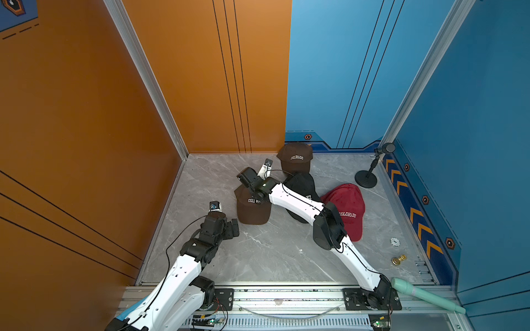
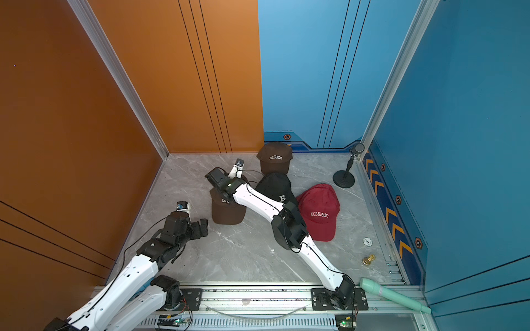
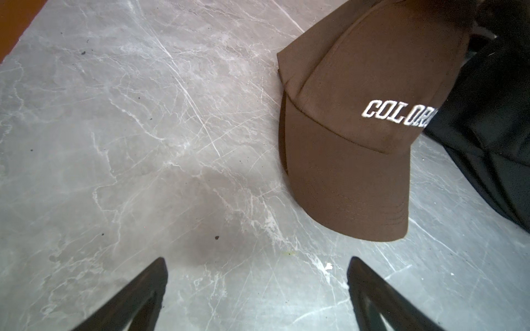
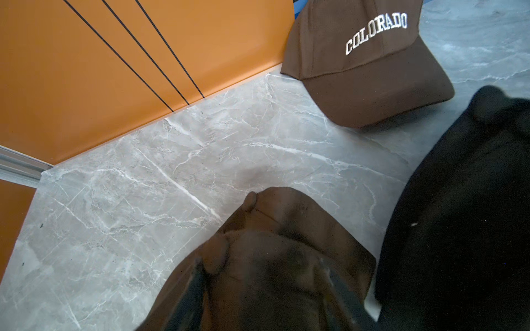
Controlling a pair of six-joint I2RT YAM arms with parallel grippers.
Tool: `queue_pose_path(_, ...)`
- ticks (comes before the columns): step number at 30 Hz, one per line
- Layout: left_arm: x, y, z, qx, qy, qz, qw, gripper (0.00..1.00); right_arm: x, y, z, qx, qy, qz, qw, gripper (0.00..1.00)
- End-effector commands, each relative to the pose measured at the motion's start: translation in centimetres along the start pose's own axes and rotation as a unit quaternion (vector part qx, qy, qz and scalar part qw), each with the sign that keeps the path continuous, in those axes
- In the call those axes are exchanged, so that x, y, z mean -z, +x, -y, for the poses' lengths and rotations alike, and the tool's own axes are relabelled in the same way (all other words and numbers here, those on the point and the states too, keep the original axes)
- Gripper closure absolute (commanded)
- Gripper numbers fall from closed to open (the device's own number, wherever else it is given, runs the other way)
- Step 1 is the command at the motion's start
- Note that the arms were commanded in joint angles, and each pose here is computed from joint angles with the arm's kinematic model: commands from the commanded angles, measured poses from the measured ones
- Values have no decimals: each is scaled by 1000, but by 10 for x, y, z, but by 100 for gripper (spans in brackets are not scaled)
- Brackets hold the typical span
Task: Stack the baseball caps by color
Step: Place the baseball cap on the baseball cap.
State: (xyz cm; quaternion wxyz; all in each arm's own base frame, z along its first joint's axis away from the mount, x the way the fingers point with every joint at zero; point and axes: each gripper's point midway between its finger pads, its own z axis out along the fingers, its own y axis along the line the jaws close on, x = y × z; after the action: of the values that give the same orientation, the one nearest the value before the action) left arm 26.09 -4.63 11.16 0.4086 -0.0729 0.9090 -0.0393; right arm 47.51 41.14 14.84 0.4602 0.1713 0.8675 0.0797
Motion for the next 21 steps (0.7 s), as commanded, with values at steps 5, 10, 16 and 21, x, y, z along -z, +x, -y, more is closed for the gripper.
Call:
queue_pose_path(5,0,-10,16,-14,29,1,999,2,11,-35,-13,36,-40,-1,999,12)
queue_pose_path(10,-3,-17,24,-27,36,-3,999,2,31,-65,-19,82,-77,-4,994,0)
queue_pose_path(16,-13,-17,42,-52,50,-27,997,2,59,-97,-14,110,-144,-17,983,0)
queue_pose_path(21,-20,-14,54,-67,57,-43,995,2,69,-105,5,108,-162,-40,980,0)
